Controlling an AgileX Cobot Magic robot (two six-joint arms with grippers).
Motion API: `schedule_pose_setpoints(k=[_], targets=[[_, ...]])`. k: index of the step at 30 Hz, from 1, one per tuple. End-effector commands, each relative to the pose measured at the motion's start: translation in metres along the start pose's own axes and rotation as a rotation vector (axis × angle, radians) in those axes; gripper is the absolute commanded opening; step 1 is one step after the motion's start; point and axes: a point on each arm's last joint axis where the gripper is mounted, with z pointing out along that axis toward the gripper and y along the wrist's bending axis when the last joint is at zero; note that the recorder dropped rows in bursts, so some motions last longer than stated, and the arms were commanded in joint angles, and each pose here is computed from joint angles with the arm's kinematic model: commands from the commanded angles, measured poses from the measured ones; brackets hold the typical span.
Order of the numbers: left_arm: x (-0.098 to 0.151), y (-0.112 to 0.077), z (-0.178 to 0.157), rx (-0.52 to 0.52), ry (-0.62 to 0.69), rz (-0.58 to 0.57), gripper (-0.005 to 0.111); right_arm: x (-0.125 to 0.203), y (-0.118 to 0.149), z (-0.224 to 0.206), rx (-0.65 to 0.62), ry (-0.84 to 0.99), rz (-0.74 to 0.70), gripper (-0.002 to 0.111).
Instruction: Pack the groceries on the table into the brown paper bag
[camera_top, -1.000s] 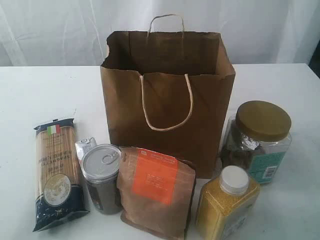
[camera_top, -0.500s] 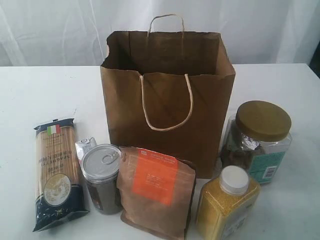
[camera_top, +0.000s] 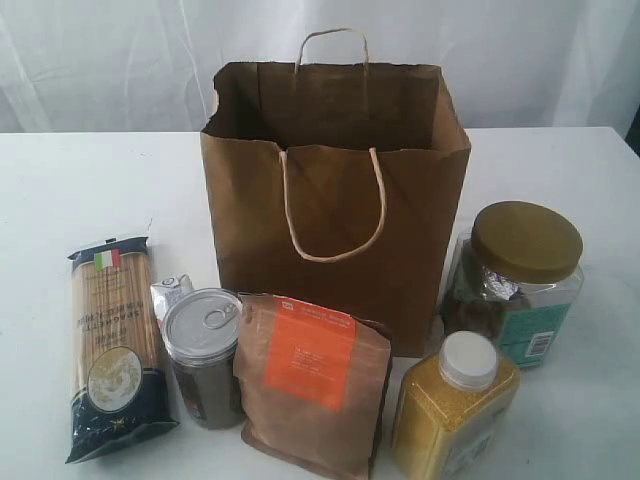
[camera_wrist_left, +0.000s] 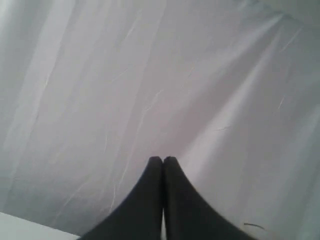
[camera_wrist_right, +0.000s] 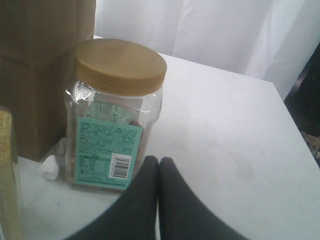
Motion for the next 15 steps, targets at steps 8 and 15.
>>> schedule_pose_setpoints(k=[8,15], targets=[[0.050,-0.012,0.089,0.269,0.626,0.255,0.034,0.001,0.000,0.000,0.007,-0.006,0.000,0.000],[0.083,-0.006,0.104,0.339,0.778,0.318,0.059,0.001,0.000,0.000,0.007,-0.006,0.000,0.000]])
